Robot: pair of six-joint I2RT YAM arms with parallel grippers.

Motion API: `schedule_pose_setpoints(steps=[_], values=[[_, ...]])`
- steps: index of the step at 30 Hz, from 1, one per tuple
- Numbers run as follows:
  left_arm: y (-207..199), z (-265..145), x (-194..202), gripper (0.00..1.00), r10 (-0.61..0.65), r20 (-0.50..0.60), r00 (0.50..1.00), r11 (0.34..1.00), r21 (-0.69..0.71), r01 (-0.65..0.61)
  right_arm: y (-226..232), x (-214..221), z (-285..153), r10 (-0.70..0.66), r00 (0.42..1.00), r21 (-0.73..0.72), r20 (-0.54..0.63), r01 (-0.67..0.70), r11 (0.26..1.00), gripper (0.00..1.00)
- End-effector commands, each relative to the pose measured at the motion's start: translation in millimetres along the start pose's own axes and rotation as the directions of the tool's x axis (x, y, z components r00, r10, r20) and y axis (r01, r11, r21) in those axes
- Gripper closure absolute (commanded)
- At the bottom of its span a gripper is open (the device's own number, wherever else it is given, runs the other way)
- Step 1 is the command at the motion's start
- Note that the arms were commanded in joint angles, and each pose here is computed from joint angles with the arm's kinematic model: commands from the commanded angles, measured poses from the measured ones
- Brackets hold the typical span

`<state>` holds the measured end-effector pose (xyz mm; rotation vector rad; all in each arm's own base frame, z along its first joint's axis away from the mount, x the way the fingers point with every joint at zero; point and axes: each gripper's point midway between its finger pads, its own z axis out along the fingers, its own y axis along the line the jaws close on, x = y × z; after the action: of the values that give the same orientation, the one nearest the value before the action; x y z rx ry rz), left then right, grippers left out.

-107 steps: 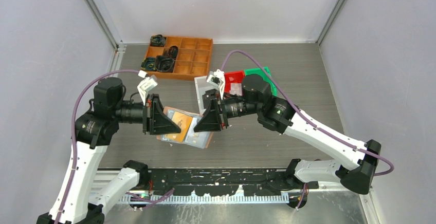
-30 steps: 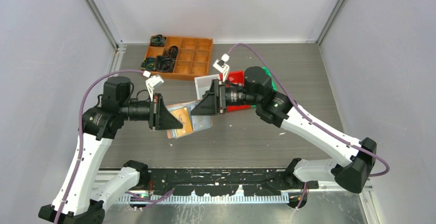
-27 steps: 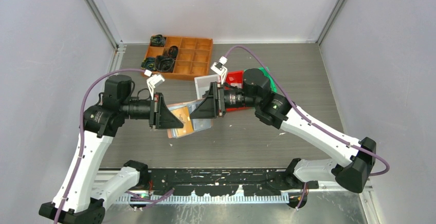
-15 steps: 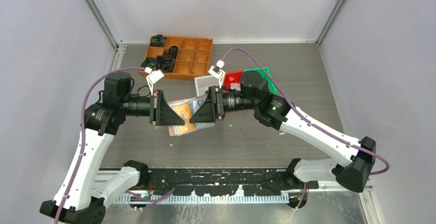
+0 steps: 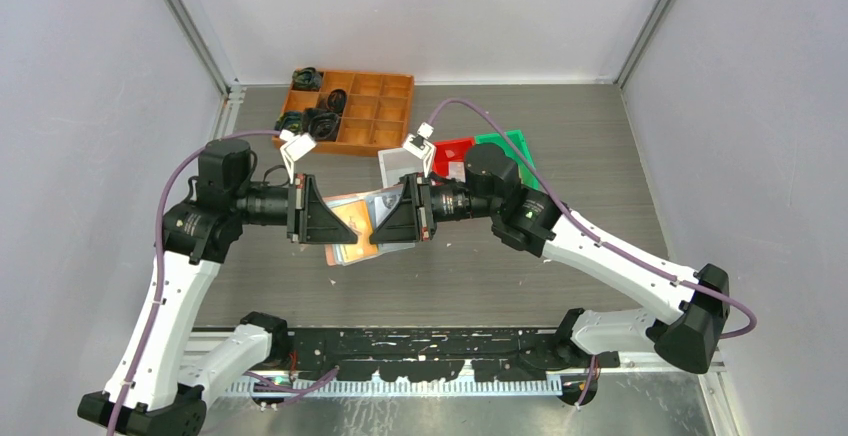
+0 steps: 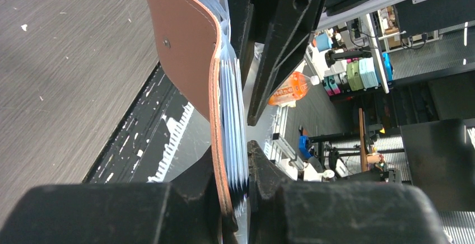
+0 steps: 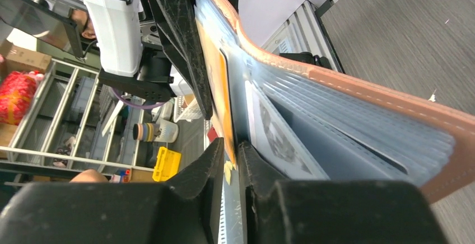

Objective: Take the credit cards out of the card holder
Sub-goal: Remove the credit card from the card holder.

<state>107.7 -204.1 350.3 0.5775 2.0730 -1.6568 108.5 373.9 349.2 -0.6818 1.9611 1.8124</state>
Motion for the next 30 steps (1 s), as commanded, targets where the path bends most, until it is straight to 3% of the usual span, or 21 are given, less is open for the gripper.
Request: schedule_pose_setpoints(steps=[1, 7, 10, 19, 25, 30], values=[[-25.2, -1.8, -4.8, 0.91, 0.105, -0.003, 0.994, 0.987, 0.121, -0.104, 35.7, -24.5, 6.2, -0.047, 0.993, -0.134, 0.108, 0.062, 0.989, 0.83], [-30.6, -3.9, 2.9, 0.86, 0.103, -0.023, 0.994, 0.983, 0.155, -0.098, 27.2, -23.6, 10.6, 0.004, 0.994, -0.128, 0.113, 0.011, 0.992, 0.99], [-35.5, -5.8, 5.4, 0.79, 0.104, -0.031, 0.994, 0.980, 0.172, -0.097, 21.5, -21.6, 8.7, 0.012, 0.992, -0.114, 0.123, 0.002, 0.993, 0.99], [-45.3, -9.4, 8.1, 0.77, 0.103, -0.040, 0.994, 0.975, 0.201, -0.093, 9.7, -20.5, -2.0, 0.018, 0.984, -0.068, 0.178, -0.006, 0.998, 0.99], [-50.7, -11.1, 9.9, 0.82, 0.095, -0.050, 0.994, 0.972, 0.221, -0.082, 4.8, -19.9, -9.4, 0.003, 0.981, -0.030, 0.193, 0.003, 1.000, 0.99], [-53.9, -12.4, 10.3, 0.81, 0.099, -0.048, 0.994, 0.970, 0.226, -0.086, -0.2, -18.2, -15.3, -0.011, 0.979, -0.004, 0.205, 0.012, 1.000, 0.99]])
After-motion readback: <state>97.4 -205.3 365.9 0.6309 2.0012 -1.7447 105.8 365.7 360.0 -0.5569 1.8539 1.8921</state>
